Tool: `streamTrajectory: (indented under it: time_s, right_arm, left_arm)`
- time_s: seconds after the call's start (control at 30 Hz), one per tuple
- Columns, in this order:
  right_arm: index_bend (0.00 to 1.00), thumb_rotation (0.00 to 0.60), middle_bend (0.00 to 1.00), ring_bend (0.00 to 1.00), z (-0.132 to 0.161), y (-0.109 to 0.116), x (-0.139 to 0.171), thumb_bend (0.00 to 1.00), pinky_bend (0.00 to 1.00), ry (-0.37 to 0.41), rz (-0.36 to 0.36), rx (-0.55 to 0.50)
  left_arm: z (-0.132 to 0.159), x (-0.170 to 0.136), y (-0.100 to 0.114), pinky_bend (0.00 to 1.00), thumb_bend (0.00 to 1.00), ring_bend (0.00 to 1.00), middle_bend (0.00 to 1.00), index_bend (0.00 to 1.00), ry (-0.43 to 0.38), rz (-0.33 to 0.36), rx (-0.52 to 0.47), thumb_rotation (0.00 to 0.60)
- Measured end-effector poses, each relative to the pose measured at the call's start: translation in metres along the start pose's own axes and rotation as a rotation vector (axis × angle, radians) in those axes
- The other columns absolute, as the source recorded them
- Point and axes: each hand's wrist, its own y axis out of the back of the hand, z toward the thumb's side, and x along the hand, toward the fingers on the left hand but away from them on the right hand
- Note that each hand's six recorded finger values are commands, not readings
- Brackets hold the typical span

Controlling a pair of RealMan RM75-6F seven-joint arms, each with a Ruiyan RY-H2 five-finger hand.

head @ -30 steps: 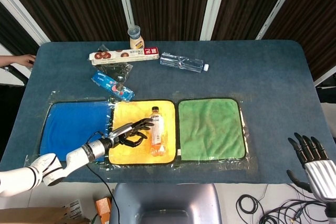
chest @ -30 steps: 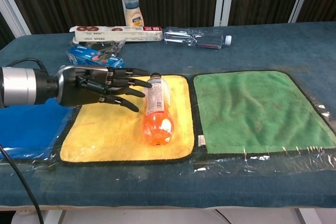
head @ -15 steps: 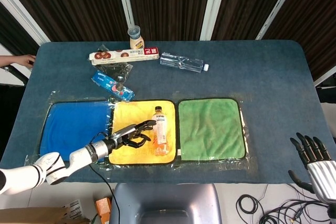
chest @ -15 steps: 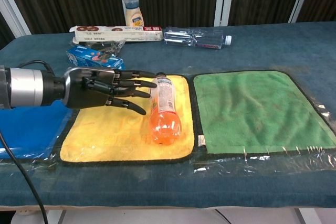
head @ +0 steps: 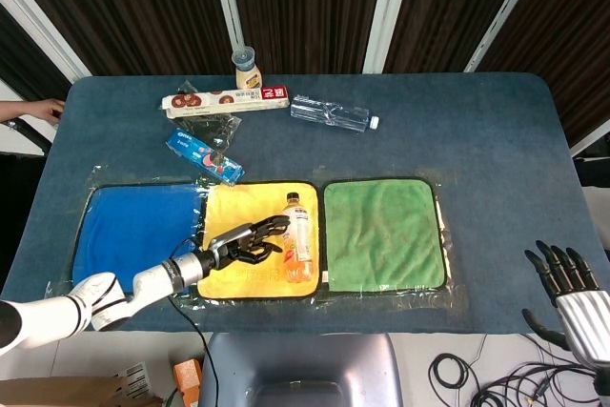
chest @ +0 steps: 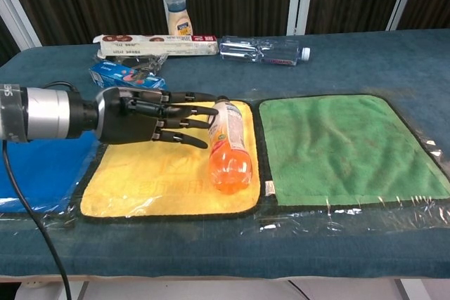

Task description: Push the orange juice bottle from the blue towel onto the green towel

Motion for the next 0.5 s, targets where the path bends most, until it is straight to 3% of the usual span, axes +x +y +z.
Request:
streamTrajectory:
  time_s: [0.5]
  right_arm:
    - [0.00,0.600,0.00,0.00,0.000,0.001,0.002,0.23,0.00,-0.001,-0.006,-0.004]
  left_arm:
    - [0.002,0.015,-0.011,0.15,0.59,0.00,0.00,0.00,0.044,-0.040,-0.041,0.600]
